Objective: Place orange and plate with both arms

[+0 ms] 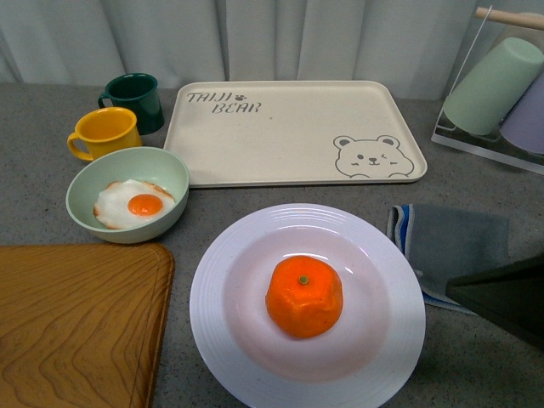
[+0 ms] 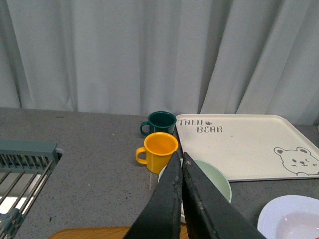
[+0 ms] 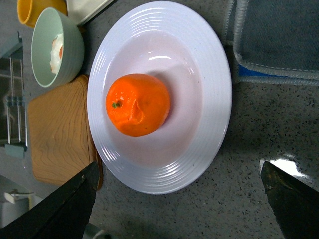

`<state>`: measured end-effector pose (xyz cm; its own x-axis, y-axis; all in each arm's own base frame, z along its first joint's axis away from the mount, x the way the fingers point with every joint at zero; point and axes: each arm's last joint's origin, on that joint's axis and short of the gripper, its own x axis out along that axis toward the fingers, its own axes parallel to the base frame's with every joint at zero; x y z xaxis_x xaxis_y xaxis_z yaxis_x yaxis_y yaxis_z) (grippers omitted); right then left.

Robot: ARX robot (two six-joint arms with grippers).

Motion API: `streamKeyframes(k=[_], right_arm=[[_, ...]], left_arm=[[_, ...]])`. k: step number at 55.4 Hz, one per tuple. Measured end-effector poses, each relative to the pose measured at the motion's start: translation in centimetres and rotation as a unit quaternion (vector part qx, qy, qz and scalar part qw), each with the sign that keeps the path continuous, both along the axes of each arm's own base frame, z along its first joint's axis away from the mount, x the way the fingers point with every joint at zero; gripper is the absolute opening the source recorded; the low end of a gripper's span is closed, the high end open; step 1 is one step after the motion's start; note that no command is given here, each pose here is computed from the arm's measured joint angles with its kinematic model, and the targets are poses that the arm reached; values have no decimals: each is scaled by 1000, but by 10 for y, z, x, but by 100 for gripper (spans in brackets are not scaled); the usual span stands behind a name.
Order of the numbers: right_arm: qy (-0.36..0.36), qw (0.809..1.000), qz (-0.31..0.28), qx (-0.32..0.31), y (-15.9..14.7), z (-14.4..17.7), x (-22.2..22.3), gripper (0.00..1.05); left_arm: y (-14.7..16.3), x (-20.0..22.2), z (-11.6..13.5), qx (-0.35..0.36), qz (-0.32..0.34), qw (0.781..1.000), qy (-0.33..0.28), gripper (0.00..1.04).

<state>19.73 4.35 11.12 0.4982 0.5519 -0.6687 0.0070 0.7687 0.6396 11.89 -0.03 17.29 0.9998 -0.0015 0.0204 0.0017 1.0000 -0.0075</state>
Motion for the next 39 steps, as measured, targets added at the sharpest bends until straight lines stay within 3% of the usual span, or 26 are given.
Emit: streamKeyframes(k=[27,39], right_arm=[[118,991,-35,59,10,-57,56,95],[170,982,-45,72,32,-70,82,92]], left_arm=[[0,-10,0,0,0,1000,-1,4],[0,-22,-3,0,-1,1000,2,4]])
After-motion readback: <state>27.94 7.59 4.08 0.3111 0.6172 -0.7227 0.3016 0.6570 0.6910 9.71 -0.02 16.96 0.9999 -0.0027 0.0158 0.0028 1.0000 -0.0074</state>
